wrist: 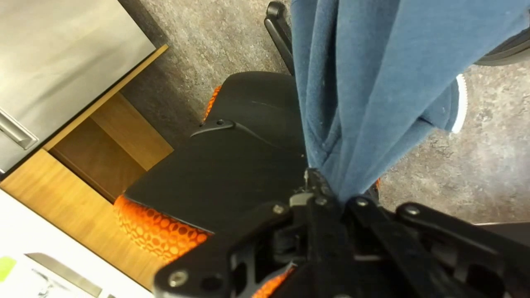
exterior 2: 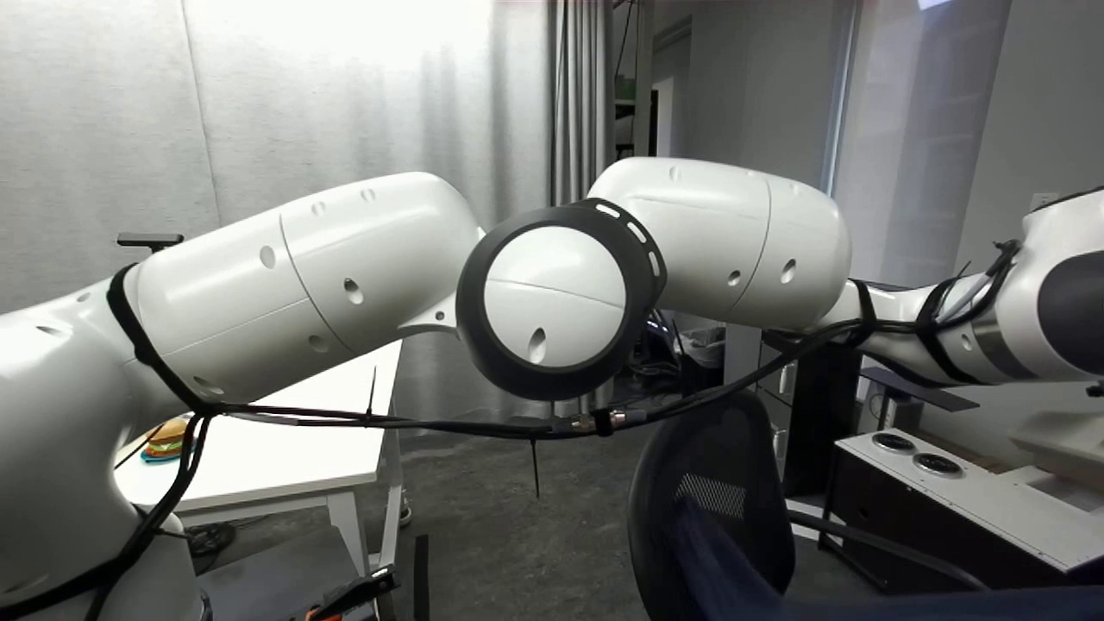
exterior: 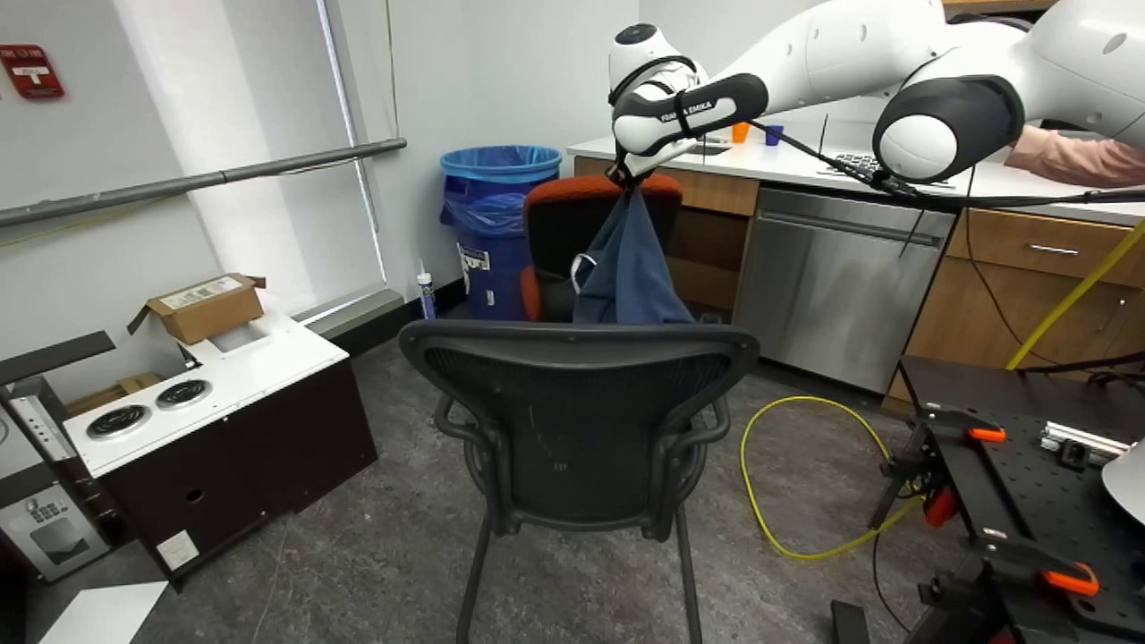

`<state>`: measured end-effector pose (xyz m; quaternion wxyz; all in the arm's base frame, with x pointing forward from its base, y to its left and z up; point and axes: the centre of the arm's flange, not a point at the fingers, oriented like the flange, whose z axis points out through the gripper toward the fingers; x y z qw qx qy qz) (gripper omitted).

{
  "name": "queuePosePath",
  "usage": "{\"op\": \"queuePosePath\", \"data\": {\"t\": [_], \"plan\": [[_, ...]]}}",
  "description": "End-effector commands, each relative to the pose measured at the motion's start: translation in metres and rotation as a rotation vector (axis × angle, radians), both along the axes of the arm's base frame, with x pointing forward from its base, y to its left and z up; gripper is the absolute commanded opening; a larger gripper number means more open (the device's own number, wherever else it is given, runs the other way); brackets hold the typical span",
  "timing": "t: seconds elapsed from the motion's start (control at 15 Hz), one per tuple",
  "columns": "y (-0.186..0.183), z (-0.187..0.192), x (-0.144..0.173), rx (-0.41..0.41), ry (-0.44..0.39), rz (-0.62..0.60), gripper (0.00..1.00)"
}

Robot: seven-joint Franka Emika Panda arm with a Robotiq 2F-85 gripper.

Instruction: Put the hoodie on the seat of the chair

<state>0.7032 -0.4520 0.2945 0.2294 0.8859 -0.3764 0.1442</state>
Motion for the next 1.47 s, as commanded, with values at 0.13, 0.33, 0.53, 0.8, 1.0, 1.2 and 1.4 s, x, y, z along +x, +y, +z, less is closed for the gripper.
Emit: {"op": "queuePosePath", "data": {"t": [0.13,0.33,0.53,0.8,1.0,1.2,1.4], "plan": [[-0.012,0.033,0.075,-0.050,-0.005,0.058,0.01],[0.033,0.023,0.084,-0.035,0.040,0.176,0.01],[0.095,0.003,0.095,0.059,0.062,0.328,0.01],[0.162,-0.033,0.106,0.150,0.130,0.478,0.01],[0.188,-0.051,0.093,0.191,0.182,0.502,0.01],[0.197,-0.051,0.063,0.240,0.230,0.497,0.01],[0.204,-0.048,0.035,0.317,0.302,0.502,0.30]]}}
